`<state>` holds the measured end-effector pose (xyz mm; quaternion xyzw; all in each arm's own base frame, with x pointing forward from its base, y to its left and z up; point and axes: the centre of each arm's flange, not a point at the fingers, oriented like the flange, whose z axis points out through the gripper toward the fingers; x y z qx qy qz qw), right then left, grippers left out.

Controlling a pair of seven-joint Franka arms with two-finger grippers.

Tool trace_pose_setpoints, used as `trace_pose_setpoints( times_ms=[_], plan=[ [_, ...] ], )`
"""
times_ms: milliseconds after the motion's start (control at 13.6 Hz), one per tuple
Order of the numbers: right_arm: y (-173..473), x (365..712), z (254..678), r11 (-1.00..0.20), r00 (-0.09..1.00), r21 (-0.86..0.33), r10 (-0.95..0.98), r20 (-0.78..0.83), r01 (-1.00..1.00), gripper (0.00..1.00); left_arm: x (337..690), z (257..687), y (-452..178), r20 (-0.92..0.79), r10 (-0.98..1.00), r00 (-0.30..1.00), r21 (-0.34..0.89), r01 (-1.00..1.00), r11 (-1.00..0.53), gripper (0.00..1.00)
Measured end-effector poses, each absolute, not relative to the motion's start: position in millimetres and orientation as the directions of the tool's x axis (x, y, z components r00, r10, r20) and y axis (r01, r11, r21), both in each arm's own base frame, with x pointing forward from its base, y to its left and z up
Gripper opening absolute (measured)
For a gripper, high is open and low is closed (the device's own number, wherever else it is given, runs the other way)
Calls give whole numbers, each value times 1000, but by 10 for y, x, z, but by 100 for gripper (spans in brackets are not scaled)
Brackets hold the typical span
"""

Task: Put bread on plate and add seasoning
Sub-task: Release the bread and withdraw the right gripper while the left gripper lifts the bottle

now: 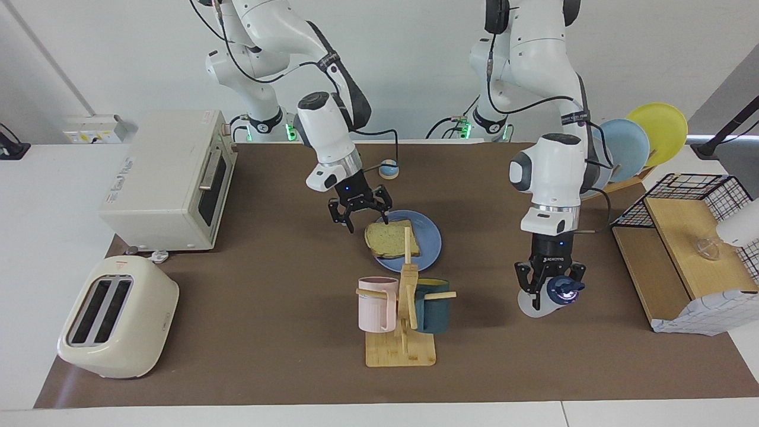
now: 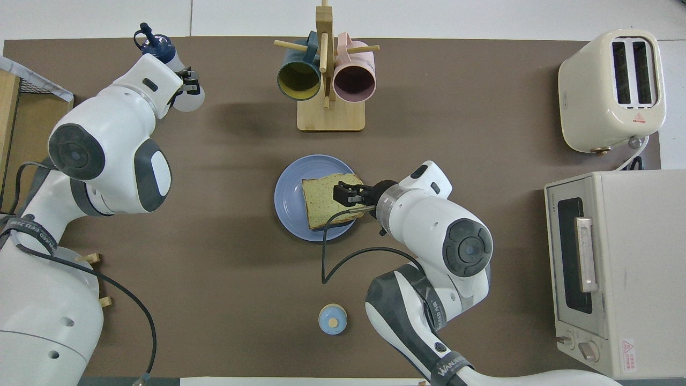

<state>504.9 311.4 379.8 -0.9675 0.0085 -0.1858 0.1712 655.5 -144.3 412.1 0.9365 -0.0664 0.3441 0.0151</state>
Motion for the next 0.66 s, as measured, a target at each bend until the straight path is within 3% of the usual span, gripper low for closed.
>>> trace_pose_setpoints(
  times_ms=[369, 663],
  plan=[
    [2932, 5506, 5030, -951, 971, -309, -71, 229, 4, 100, 6501, 4496, -1524, 535, -228, 814, -49, -240, -970, 41],
    [2789, 5504, 5199, -965, 992, -263, -51, 114, -20, 100, 6409, 4580, -1570, 462, -331, 823, -65, -340, -938, 37]
  ],
)
